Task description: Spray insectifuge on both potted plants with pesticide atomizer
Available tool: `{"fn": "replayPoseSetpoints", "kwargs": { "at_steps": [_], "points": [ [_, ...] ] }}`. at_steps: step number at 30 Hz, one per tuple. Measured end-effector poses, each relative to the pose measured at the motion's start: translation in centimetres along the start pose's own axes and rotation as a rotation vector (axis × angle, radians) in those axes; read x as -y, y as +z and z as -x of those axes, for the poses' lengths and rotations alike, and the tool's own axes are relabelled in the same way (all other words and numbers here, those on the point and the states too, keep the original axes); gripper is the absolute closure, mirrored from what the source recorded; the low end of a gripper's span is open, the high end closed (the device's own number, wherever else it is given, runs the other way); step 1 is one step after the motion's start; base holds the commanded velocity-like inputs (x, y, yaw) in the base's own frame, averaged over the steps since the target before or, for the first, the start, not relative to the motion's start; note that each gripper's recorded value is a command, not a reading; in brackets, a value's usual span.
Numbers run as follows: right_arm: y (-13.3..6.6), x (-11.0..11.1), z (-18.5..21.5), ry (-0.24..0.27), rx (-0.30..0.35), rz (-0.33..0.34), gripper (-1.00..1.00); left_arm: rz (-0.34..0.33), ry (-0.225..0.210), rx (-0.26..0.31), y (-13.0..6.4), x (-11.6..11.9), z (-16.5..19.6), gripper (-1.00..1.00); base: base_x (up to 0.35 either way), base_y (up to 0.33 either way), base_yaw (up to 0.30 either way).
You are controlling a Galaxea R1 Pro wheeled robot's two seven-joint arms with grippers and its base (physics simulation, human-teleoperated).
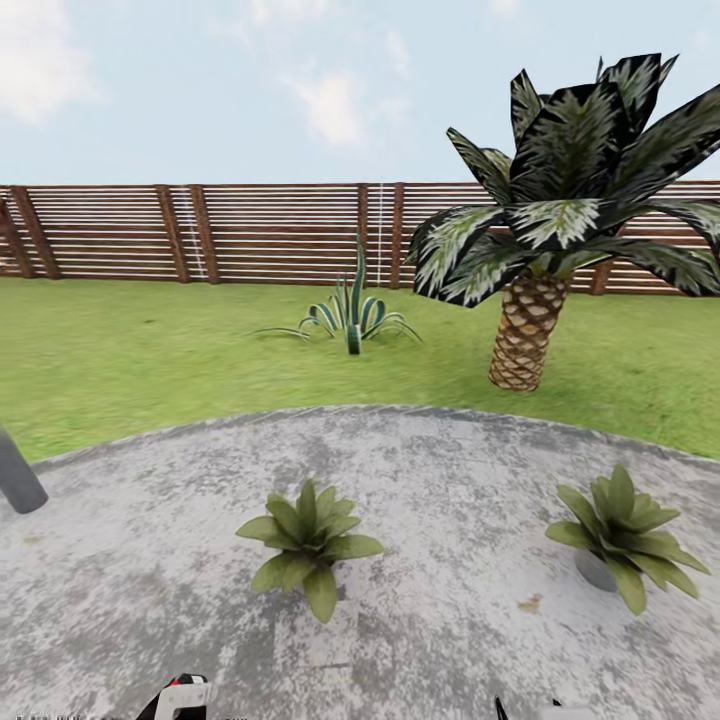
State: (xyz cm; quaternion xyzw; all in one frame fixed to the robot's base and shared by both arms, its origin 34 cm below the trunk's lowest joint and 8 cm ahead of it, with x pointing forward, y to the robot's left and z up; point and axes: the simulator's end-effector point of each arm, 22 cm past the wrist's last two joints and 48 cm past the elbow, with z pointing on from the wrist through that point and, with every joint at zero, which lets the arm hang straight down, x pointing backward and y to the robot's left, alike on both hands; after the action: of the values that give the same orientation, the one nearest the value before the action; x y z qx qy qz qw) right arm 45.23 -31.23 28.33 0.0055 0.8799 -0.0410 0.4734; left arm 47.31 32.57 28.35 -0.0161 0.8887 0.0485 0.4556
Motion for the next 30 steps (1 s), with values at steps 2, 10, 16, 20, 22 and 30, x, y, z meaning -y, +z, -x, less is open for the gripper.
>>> {"fn": "replayPoseSetpoints", "kwargs": {
  "at_steps": [2,10,16,20,22,30],
  "points": [
    [0.0,0.0,0.0,0.000,-0.001,-0.001,-1.00,0.001,0.001,-0.001,0.0,-0.1,-0.1,1.00,0.021,-0.033,0.268],
    [-0.2,-0.1,-0.7,0.002,-0.017,-0.001,-1.00,-0.008,0.011,-0.002,0.0,0.0,-0.1,1.00,0.004,-0.006,0.225],
    [-0.3,-1.5,-1.0,-0.041,-0.025,0.047,-1.00,-0.066,0.044,0.000,0.0,1.5,0.0,1.00,-0.001,0.000,0.020],
    [-0.4,-3.1,-1.2,-0.101,-0.026,0.107,-1.00,-0.191,0.083,-0.008,-0.2,4.2,-0.1,1.00,-0.160,0.000,0.002],
    [-0.4,-3.4,-1.1,-0.111,-0.023,0.118,-1.00,-0.230,0.092,-0.006,-0.3,5.0,0.0,1.00,-0.160,0.000,0.000],
    [0.5,-4.0,1.9,-0.150,0.047,0.142,-1.00,-0.311,0.204,-0.008,-0.4,5.5,0.1,1.00,-0.027,0.000,0.000]
  ]
}}
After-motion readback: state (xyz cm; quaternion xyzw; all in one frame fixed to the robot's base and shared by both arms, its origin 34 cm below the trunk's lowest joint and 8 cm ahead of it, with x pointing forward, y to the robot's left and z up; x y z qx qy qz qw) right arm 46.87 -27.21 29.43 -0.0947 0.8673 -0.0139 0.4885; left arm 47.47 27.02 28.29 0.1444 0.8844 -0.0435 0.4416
